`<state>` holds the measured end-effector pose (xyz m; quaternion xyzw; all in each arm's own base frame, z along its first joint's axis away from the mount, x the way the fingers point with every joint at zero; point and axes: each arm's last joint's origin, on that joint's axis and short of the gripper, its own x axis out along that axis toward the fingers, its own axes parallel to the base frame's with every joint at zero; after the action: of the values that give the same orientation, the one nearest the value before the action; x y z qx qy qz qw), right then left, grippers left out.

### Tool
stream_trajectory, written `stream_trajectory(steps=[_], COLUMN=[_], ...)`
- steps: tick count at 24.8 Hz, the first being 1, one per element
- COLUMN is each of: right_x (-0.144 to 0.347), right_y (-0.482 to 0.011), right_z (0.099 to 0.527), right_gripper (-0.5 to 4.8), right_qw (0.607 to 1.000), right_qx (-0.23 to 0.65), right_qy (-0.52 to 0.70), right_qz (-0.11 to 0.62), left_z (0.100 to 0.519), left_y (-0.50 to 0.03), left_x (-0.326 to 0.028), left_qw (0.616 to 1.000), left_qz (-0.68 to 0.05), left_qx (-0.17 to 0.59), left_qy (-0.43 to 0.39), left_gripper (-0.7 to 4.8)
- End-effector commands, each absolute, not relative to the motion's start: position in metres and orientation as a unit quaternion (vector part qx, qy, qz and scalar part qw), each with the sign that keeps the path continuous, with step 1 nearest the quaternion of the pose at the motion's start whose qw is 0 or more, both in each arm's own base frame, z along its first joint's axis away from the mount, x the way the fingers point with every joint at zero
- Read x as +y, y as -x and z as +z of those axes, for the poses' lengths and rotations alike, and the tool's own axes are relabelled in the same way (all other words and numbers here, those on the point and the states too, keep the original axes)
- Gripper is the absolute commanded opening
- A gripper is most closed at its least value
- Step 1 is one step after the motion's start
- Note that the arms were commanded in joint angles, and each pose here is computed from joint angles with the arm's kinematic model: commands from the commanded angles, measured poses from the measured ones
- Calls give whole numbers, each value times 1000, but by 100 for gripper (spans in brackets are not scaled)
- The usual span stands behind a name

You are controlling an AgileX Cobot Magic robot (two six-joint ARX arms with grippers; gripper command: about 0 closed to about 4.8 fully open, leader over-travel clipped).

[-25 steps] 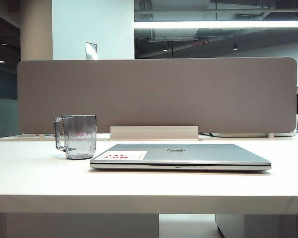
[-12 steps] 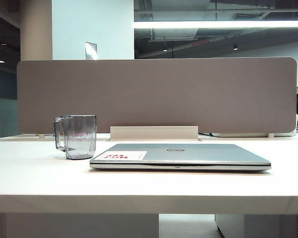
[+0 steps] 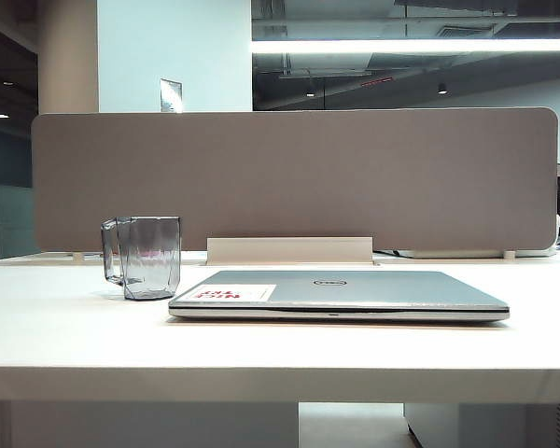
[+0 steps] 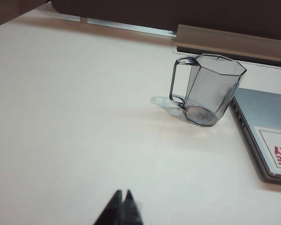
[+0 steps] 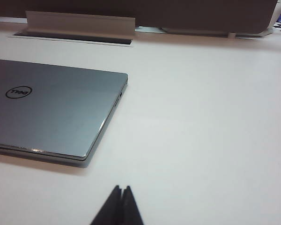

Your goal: Pick up the water cup and place it on the left side of the laptop.

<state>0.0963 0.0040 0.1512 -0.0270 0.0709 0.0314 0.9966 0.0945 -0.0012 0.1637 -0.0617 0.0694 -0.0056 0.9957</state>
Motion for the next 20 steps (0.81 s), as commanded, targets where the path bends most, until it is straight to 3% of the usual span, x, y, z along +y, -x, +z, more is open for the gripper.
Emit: stream_trajectory(steps=[1, 20], right_x=[4, 4], right_y=[-97, -97], right_z=[150, 150], right_gripper=[-6, -6], right_qw=[997, 997], right_qx=[68, 68], right_qy=[29, 29], right_qz=[29, 29], left_z=[164, 157], left_y=[-96, -97], left_x=[1, 0], left_qw=[997, 997], left_qz=[-13, -22], left_qx=[40, 43], left_qy=[61, 65], left_gripper=[-6, -5])
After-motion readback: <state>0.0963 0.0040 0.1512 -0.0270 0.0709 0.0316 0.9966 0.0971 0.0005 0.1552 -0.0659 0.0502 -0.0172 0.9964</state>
